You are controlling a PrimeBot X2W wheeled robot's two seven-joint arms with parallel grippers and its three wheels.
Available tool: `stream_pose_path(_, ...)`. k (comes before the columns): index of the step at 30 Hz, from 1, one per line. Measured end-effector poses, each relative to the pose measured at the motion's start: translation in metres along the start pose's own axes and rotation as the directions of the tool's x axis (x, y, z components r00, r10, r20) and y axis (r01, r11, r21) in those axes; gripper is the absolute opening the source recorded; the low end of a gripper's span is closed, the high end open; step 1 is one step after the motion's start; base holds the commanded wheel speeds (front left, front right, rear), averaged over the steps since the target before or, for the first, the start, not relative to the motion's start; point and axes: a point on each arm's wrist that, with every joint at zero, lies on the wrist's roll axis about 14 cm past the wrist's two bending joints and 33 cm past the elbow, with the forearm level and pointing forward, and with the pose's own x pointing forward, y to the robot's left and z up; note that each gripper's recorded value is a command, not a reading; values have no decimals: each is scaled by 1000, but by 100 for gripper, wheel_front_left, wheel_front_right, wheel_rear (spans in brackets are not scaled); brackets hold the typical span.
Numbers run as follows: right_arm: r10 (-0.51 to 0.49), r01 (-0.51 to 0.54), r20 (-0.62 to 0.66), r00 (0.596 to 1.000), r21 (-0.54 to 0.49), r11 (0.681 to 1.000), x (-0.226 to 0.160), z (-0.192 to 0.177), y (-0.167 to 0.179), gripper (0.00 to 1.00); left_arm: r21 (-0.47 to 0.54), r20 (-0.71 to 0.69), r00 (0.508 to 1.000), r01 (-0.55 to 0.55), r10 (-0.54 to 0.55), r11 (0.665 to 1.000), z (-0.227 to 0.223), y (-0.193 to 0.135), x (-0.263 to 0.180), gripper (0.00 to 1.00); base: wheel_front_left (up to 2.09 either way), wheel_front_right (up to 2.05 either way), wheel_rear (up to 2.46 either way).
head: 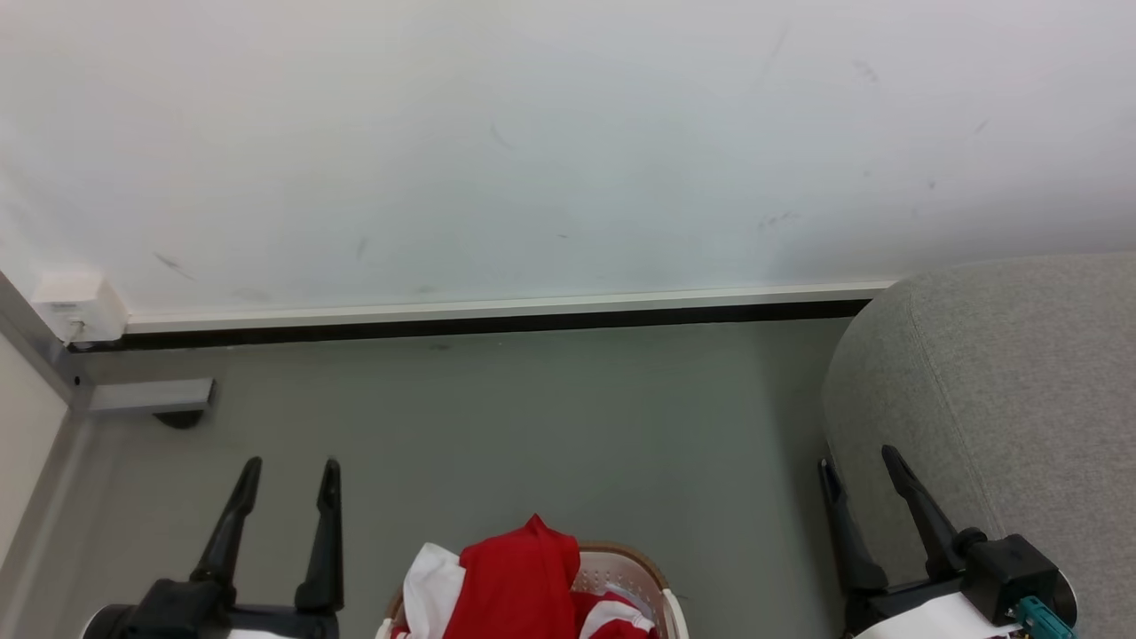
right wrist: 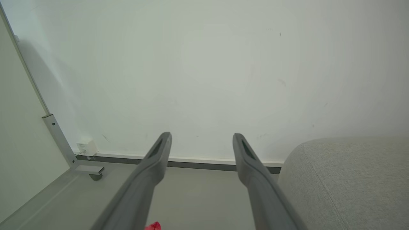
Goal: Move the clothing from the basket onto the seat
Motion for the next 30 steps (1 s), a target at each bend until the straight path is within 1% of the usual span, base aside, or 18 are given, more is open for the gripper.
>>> stream_pose_path(7, -15, 15, -11, 1000, -12, 1000, 1, -3, -7, 100, -38, -39, 999, 12, -14, 999, -14, -4, 2, 100, 0, 0, 0)
stream_pose_path(13, -49, 49, -7, 999, -21, 999, 3, -1, -21, 100, -75, -97, 993, 57, -64, 996, -36, -18, 5, 100, 0, 0, 0)
stream_pose_path(18, -50, 49, -11, 999, -33, 998, 6, -1, -25, 100, -92, -157, 983, 85, -99, 992, -58, -26, 10, 100, 0, 0, 0)
stream_pose_path(20, -60, 60, -15, 998, -37, 998, 8, -2, -32, 100, -96, -183, 976, 100, -117, 990, -69, -29, 14, 100, 0, 0, 0)
stream_pose_path(22, -76, 75, -10, 997, -41, 996, 11, 0, -40, 100, -121, -204, 969, 114, -137, 986, -79, -35, 19, 100, 0, 0, 0)
stream_pose_path(25, -101, 100, -12, 995, -37, 994, 16, -2, -50, 100, -127, -270, 941, 174, -203, 977, -104, -49, 22, 100, 0, 0, 0)
stream_pose_path(30, -139, 138, -18, 990, -37, 990, 29, -8, -67, 100, -170, -376, 884, 230, -279, 958, -145, -66, 34, 100, 0, 0, 0)
